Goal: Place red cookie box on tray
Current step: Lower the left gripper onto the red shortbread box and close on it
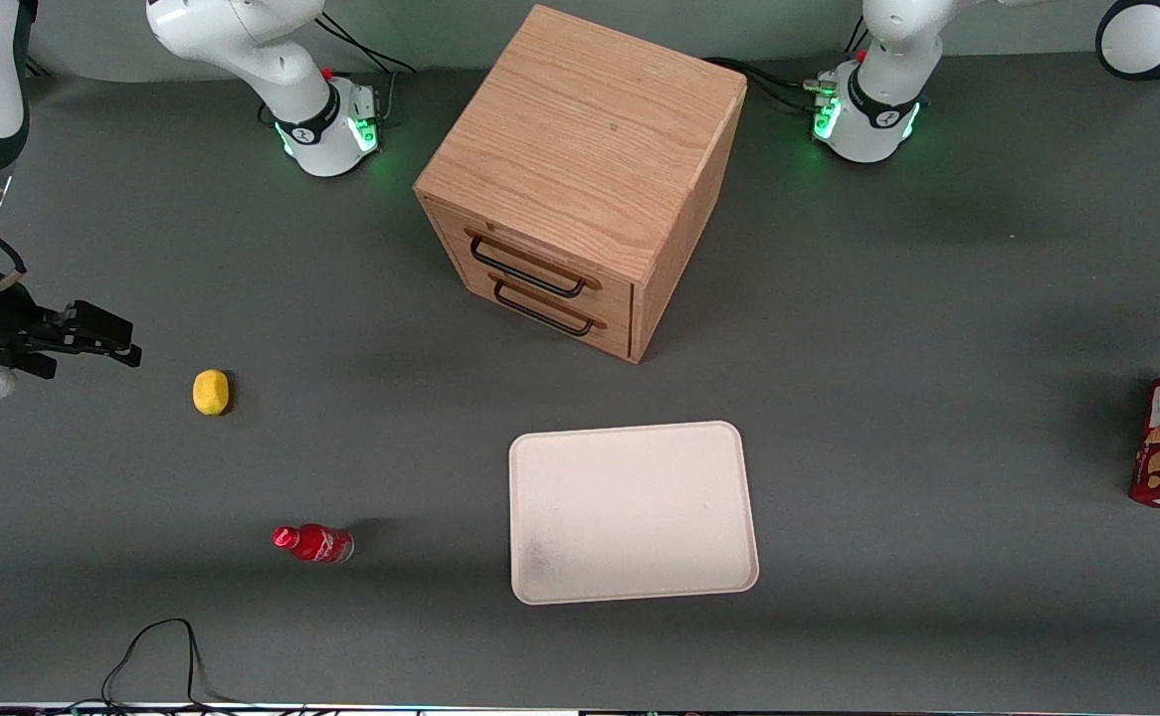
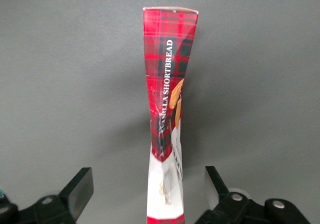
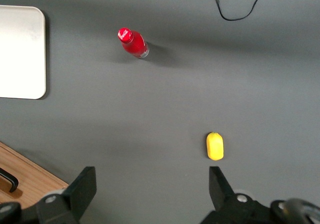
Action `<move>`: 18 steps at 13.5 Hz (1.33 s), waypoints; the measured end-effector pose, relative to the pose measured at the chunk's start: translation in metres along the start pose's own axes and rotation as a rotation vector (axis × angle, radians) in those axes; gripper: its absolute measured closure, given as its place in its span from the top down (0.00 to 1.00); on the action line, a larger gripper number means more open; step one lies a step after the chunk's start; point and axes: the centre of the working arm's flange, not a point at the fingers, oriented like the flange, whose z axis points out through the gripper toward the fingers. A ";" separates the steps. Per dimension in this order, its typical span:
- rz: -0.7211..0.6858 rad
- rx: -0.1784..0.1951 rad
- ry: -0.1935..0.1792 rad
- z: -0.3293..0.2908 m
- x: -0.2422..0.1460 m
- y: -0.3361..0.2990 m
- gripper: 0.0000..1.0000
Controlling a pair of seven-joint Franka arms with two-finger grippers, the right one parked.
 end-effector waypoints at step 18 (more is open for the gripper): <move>-0.035 0.005 0.028 0.054 0.022 0.010 0.07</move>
